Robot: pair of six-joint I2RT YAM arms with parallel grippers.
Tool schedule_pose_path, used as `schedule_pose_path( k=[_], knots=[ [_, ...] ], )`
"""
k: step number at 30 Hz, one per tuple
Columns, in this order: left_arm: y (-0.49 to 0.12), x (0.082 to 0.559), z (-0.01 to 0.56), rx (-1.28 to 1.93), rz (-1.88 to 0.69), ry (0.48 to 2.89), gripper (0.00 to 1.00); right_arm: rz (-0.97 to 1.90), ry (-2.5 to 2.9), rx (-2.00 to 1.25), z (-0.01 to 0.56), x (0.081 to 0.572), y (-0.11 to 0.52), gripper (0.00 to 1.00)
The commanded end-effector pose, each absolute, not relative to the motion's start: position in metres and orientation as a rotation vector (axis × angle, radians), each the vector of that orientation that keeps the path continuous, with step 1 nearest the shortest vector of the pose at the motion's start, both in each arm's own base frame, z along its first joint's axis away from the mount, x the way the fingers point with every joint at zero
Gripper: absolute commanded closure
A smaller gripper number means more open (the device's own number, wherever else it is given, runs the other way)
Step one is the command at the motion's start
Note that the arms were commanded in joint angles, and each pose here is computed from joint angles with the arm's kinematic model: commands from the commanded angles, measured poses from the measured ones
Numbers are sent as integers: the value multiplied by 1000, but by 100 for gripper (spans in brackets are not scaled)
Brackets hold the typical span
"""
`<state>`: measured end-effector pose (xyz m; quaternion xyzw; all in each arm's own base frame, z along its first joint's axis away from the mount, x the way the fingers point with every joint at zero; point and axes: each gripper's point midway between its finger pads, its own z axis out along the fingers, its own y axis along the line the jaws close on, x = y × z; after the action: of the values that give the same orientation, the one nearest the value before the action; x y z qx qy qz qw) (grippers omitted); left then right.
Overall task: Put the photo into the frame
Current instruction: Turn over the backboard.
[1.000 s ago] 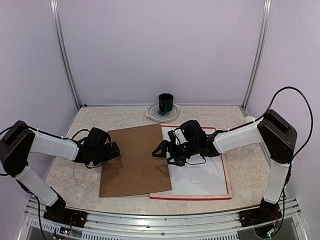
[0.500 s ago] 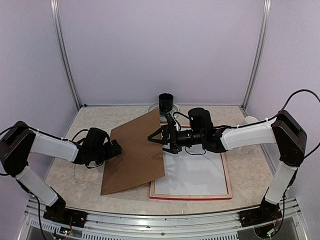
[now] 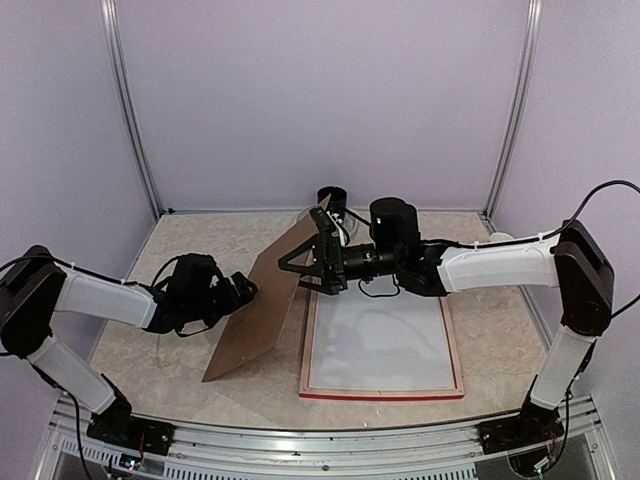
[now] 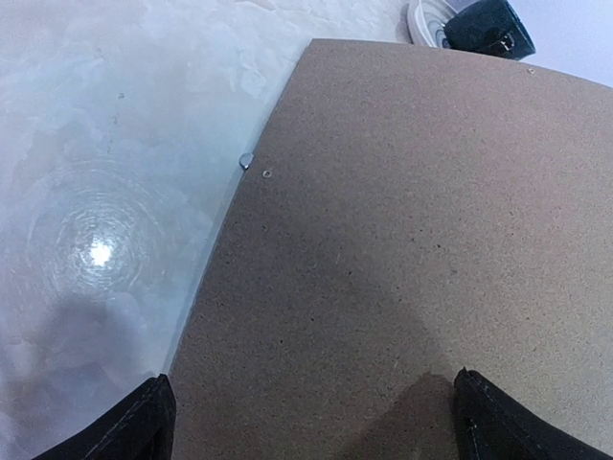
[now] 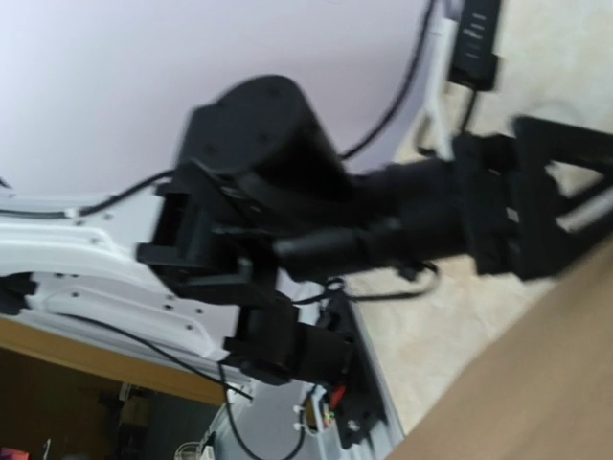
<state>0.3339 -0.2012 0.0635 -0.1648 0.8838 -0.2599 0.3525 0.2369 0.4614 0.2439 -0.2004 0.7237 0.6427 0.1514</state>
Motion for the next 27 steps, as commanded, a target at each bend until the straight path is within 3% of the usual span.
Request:
schedule_pose_path(
  k=[1, 17, 27],
  knots=[
    [-232, 309, 49, -329, -765, 2394, 1, 1875, 1866, -671, 305, 231, 466, 1],
    [-275, 295, 58, -279, -866, 2402, 1, 1850, 1839, -698, 327, 247, 485, 1],
    [-270, 299, 68, -264, -823, 2382, 1, 1833, 1901, -679, 305, 250, 488, 1]
  ],
)
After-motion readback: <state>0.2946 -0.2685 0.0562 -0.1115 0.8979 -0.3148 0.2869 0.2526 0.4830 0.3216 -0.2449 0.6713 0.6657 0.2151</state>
